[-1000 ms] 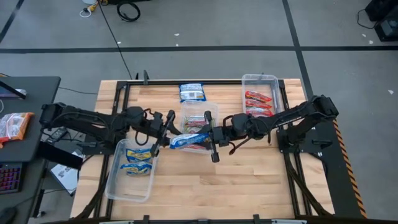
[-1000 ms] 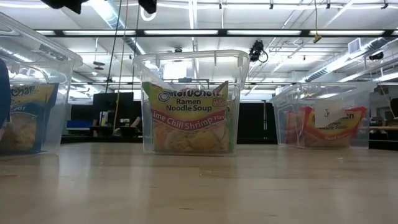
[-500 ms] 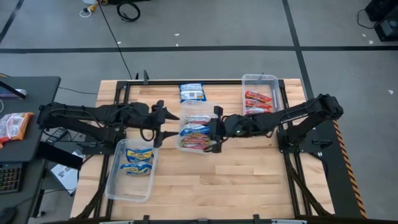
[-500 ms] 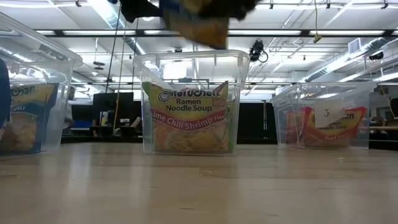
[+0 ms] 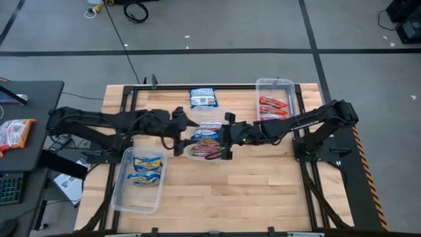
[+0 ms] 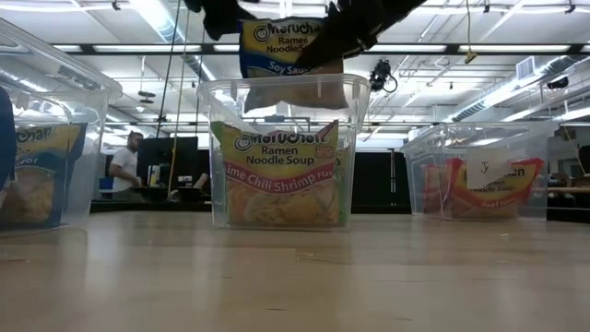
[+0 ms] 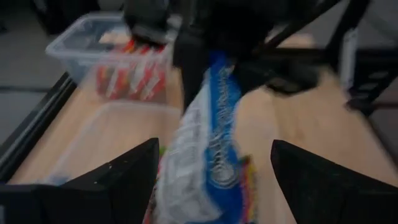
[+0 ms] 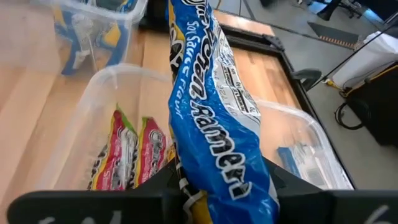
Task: Sort Maruchan noodles
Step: Put the blue noodle pack into the bottom transparent container
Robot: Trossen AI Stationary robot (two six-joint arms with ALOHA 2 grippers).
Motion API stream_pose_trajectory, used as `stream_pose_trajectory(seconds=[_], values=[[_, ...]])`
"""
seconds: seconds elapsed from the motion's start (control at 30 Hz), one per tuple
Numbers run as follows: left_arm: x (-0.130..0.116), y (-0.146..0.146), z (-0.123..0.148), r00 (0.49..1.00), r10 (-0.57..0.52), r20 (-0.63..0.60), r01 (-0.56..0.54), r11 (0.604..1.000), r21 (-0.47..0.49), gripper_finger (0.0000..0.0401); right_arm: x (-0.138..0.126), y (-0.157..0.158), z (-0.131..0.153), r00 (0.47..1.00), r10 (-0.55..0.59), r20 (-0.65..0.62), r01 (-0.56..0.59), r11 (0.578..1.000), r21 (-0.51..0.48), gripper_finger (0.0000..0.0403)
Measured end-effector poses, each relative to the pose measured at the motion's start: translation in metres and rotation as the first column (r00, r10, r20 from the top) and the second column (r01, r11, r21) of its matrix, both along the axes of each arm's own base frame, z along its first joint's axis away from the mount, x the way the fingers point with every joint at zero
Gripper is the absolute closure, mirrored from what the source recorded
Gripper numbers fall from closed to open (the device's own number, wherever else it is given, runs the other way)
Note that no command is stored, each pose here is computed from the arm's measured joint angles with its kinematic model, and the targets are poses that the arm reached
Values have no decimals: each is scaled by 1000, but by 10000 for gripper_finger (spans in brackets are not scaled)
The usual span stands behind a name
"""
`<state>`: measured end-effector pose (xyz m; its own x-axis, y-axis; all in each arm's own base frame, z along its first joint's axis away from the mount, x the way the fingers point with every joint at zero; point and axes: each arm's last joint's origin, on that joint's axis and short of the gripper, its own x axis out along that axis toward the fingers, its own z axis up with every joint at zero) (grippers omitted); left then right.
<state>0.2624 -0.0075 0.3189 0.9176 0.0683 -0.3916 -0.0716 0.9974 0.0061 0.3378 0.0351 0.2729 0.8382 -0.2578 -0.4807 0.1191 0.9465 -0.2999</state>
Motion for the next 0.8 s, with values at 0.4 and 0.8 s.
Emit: stream_pose_trajectory(seconds=[0.4, 0.8], values=[[63, 15, -20, 960, 11, -281, 25, 992, 125, 98, 1, -4, 1, 1000, -9, 13, 9, 1000, 2, 307], [64, 11, -19, 942, -14, -336, 78, 981, 177, 263, 0, -2, 0, 1000, 13, -4, -14, 1000, -24, 297]])
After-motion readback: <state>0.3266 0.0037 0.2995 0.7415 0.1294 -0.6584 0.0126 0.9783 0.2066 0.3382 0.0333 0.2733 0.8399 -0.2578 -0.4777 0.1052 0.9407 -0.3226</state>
